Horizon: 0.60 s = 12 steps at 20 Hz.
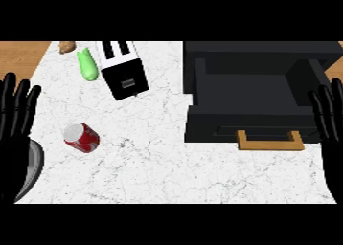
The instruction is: Pick up the can, place it into the drawer and close the drawer
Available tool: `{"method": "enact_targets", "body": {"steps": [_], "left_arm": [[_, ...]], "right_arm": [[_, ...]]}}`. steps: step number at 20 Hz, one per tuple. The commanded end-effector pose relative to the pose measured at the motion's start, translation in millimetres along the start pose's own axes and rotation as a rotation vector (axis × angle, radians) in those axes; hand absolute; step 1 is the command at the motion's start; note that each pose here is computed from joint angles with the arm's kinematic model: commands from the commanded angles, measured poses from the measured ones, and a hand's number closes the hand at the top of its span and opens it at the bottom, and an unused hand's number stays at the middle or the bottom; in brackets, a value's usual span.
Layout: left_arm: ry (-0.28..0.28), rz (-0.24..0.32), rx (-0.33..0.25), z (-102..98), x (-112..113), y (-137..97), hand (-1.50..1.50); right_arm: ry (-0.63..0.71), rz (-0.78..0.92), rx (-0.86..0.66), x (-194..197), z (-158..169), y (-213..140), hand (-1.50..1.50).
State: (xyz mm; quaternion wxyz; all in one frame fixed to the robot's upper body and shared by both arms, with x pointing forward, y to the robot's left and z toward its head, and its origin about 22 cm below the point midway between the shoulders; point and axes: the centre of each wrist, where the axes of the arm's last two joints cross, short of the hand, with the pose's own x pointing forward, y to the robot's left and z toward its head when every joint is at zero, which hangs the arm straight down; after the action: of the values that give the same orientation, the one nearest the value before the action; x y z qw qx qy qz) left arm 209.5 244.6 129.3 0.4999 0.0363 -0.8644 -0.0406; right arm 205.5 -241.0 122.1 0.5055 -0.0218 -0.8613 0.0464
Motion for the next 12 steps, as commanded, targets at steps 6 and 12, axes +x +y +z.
{"method": "enact_targets", "body": {"steps": [6,12], "left_arm": [[0.059,-0.331,0.677,21.4,-9.1,21.5,-1.50],[0.395,-0.231,1.036,41.2,-39.9,8.1,-1.50]], "right_arm": [[-0.016,-0.008,-0.060,2.5,-0.3,-4.4,-1.50],[0.260,-0.012,-0.149,-11.2,13.2,-12.8,-1.50]]}}
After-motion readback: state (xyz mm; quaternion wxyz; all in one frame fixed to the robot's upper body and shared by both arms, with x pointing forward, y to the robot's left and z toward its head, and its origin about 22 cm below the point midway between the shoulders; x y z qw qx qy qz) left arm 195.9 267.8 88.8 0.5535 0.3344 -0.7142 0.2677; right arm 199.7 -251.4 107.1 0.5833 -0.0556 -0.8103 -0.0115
